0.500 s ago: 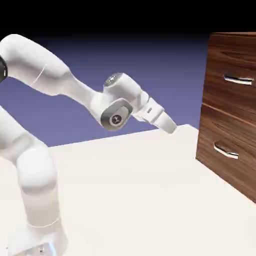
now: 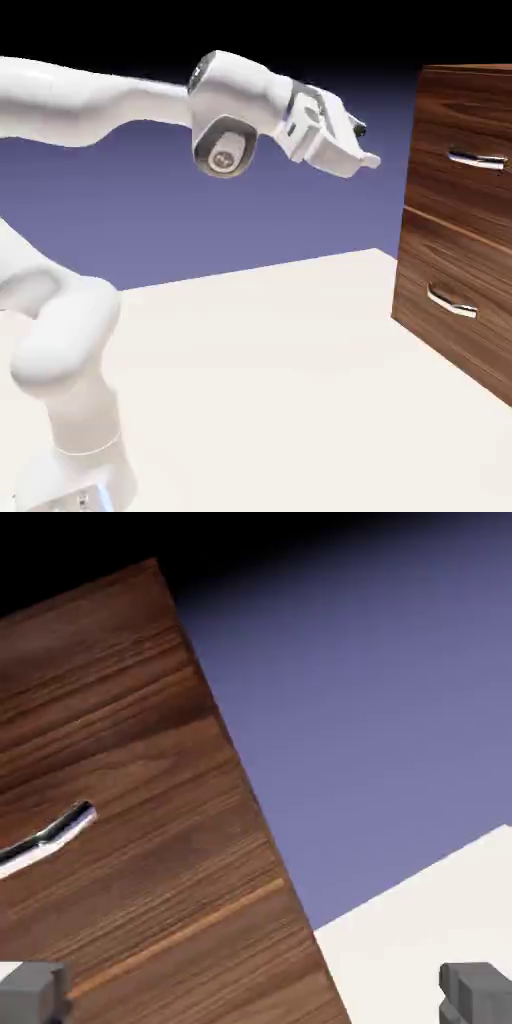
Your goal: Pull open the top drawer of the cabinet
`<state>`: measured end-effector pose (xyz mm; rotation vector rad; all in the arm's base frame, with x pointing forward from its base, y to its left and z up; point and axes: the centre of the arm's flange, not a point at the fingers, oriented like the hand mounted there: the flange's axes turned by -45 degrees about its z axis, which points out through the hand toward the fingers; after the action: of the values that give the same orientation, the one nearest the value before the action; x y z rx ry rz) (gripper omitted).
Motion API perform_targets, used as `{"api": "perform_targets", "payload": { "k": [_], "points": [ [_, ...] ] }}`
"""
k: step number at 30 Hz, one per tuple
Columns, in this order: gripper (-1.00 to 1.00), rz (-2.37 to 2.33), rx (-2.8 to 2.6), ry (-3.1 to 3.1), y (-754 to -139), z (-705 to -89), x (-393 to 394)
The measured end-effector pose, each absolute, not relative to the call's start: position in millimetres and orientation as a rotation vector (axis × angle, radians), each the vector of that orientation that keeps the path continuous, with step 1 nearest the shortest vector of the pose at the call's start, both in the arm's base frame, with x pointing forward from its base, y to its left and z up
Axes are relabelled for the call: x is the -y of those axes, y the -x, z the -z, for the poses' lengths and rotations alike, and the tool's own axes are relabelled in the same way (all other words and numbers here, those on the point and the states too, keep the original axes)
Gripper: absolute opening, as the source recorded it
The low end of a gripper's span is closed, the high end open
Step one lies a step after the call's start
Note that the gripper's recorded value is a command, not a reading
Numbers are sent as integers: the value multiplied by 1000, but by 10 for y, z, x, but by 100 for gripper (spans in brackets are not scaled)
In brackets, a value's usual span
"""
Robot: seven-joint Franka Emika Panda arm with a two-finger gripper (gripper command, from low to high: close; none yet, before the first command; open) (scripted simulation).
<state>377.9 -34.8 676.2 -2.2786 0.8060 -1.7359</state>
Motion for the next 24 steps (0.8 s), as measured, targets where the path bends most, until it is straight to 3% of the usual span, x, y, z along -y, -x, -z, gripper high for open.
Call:
{"api": "perform_targets", "payload": {
  "k": [12,24],
  "points": [
    [0,1861,-981,1784,-3802,-7620,-272],
    [0,1755,-989,1498,-4622,-7488,-1079]
  ]
}}
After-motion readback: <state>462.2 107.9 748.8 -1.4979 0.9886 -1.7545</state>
